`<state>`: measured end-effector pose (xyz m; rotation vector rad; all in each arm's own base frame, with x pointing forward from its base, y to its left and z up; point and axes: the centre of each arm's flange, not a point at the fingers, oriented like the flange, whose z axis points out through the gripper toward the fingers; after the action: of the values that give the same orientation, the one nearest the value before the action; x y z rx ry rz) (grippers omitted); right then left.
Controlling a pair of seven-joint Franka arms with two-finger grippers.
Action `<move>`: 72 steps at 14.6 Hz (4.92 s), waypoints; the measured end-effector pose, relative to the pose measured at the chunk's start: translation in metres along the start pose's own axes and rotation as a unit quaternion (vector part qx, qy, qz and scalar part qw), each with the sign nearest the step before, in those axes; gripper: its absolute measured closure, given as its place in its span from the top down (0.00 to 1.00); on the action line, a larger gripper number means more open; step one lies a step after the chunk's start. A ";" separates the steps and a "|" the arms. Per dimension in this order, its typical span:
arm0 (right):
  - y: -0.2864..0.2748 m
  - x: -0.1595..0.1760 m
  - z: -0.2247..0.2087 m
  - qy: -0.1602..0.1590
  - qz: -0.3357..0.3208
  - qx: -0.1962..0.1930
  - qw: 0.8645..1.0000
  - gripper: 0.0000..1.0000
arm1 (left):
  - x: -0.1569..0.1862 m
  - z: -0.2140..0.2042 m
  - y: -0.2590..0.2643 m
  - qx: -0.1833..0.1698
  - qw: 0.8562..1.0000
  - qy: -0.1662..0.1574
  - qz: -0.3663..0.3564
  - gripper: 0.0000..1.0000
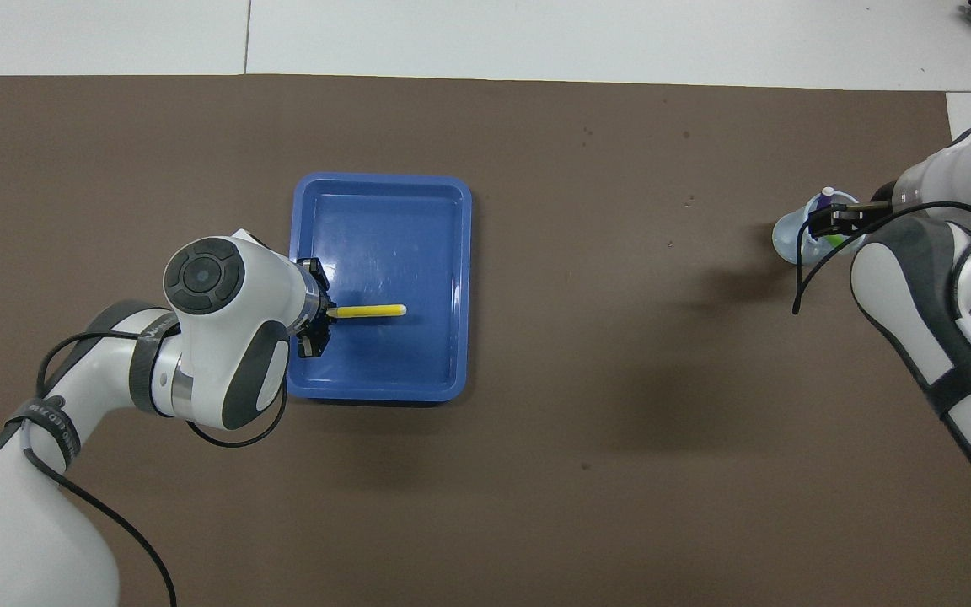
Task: Right arm passes pens to left for tray arrangement
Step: 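Lower the yellow pen into the tray while the right gripper returns to the cup, then grasp the green pen from the white cup with the right gripper, then carry the green pen toward the tray while the left gripper rises to meet it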
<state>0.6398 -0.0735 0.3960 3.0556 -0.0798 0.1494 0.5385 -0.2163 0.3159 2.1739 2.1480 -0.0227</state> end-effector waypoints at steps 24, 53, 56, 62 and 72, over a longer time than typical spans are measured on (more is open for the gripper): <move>0.013 -0.009 0.010 -0.012 0.010 -0.004 1.000 0.18 | -0.025 0.018 -0.014 0.001 1.000 0.013 0.008 0.19; -0.099 -0.035 -0.146 -0.163 0.361 0.155 0.905 0.18 | -0.039 -0.068 0.021 0.009 1.000 0.022 0.014 1.00; -0.120 -0.038 -0.151 -0.210 0.415 0.199 0.863 0.18 | -0.050 -0.083 0.024 -0.001 1.000 0.016 0.021 1.00; -0.154 -0.041 -0.163 -0.318 0.477 0.281 0.770 0.18 | -0.093 -0.099 0.014 -0.015 0.998 -0.001 0.054 1.00; -0.178 -0.039 -0.168 -0.421 0.515 0.359 0.655 0.18 | -0.171 -0.154 -0.008 -0.011 0.993 -0.106 0.049 1.00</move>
<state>0.5947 0.1192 0.5448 2.8276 -2.2192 -1.4965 0.5208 -0.3762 0.4812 2.1543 1.9175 -0.2122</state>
